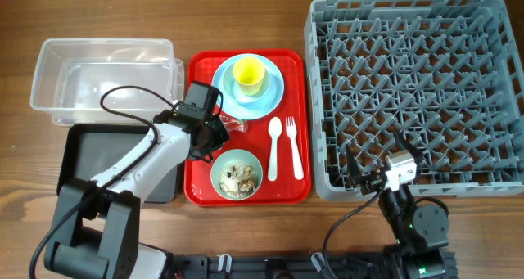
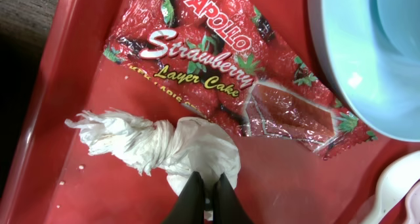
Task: Sort waste into correct bins and load items into the dishwasher rack
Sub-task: 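Grasp the white tissue with the left gripper and lift it, then carry the tissue left and drop it into the clear bin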
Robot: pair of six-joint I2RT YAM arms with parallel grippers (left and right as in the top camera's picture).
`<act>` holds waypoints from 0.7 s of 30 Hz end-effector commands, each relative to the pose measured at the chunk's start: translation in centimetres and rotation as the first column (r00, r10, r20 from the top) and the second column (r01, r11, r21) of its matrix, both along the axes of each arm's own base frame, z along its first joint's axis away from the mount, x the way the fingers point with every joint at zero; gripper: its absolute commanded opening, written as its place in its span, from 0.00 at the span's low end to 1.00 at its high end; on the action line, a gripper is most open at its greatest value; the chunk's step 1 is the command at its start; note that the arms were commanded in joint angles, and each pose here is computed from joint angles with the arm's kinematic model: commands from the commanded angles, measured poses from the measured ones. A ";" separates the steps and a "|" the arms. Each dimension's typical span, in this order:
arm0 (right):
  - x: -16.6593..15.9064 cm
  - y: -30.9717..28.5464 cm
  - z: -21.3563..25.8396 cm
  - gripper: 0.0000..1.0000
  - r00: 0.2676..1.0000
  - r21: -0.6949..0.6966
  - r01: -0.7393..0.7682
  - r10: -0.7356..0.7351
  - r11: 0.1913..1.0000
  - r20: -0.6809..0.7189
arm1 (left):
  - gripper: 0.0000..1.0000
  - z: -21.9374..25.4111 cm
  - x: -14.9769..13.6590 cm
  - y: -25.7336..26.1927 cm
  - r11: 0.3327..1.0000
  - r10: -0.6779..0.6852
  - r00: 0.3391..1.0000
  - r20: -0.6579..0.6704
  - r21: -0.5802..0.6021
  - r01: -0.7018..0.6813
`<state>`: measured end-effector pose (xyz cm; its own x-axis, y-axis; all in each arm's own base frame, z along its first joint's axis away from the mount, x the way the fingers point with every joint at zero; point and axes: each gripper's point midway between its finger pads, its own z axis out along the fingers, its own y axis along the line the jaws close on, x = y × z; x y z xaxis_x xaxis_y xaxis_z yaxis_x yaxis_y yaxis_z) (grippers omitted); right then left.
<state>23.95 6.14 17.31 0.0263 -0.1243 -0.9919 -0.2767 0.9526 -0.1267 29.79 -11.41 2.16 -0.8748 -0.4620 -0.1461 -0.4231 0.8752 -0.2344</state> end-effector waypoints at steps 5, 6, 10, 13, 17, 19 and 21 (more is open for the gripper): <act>0.0 -0.1 0.1 1.00 1.000 -0.002 0.007 -0.007 1.000 0.007 | 0.04 7.0 2.1 -0.6 0.999 0.001 0.990 0.142 -0.041 0.005; 0.0 -0.1 0.1 1.00 1.000 -0.002 0.007 -0.007 1.000 0.006 | 0.04 8.4 2.5 -0.4 0.999 0.006 0.985 0.174 -0.049 0.003; 0.0 -0.1 0.1 1.00 1.000 -0.002 0.007 -0.007 1.000 0.007 | 0.04 12.5 3.9 1.1 0.999 0.015 0.956 0.294 -0.038 -0.004; 0.0 -0.1 0.1 1.00 1.000 -0.002 0.007 -0.007 1.000 0.006 | 0.04 14.7 4.9 4.4 0.994 0.097 0.922 0.375 0.005 -0.106; 0.0 -0.1 0.1 1.00 1.000 -0.002 0.007 -0.007 1.000 0.006 | 0.04 15.7 6.3 9.9 0.962 0.213 0.873 0.439 0.060 -0.265; 0.0 -0.1 0.1 1.00 1.000 -0.002 0.007 -0.007 1.000 0.006 | 0.04 15.6 7.1 12.0 0.951 0.230 0.860 0.456 0.081 -0.297; 0.0 -0.1 0.1 1.00 1.000 -0.002 0.007 -0.007 1.000 0.006 | 0.04 15.1 7.8 13.8 0.937 0.268 0.846 0.460 0.082 -0.341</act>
